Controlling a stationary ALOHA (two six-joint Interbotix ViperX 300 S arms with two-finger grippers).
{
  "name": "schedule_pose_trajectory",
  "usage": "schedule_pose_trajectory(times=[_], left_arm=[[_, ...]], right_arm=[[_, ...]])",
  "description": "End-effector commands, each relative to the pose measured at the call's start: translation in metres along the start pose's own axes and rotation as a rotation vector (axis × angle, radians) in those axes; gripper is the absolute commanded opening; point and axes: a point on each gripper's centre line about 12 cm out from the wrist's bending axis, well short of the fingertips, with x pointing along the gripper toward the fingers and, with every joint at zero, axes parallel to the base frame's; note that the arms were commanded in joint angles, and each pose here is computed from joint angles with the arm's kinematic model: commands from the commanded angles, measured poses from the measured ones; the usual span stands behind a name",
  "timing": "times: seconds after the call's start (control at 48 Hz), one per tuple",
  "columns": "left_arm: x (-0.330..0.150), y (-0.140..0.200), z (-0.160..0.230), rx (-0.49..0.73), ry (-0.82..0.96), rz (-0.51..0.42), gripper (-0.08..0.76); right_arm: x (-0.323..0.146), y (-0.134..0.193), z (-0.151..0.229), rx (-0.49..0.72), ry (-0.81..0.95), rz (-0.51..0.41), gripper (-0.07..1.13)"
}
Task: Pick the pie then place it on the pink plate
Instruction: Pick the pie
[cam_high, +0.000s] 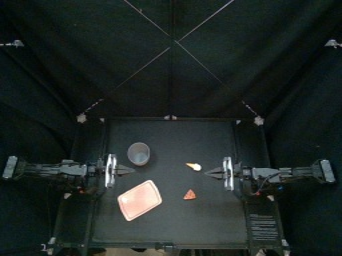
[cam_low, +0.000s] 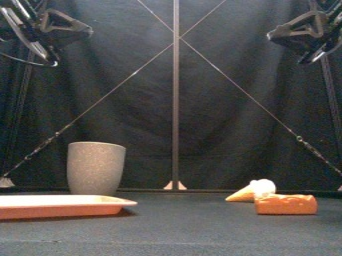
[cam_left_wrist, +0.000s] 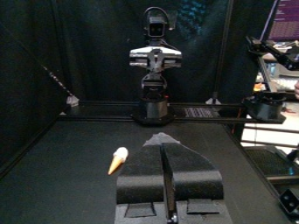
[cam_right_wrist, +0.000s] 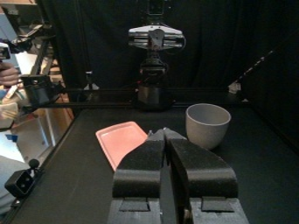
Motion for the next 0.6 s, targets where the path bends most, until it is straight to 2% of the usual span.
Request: schedule_pose_trajectory(times=[0.021, 0.25, 0.479, 0.604], left_arm=[[0.002, 0.003, 0.006, -0.026, -0.015, 0.017, -0.011], [0.004, 0.002, 0.01, -0.032, 0.001, 0.013, -0.001], [0.007, 0.001, 0.019, -0.028, 0.026, 0.01, -0.001], [0.007, 0.002, 0.018, -0.03, 0.031, 0.013, 0.001]], right_arm=[[0.007, 0.002, 0.003, 0.019, 0.008, 0.008, -0.07], [0.033, 0.004, -0.013, 0.031, 0.131, 0.014, 0.02], [0.068, 0.012, -0.036, 0.006, 0.416, 0.043, 0.05], [0.08, 0.018, -0.041, -0.008, 0.517, 0.062, 0.17]])
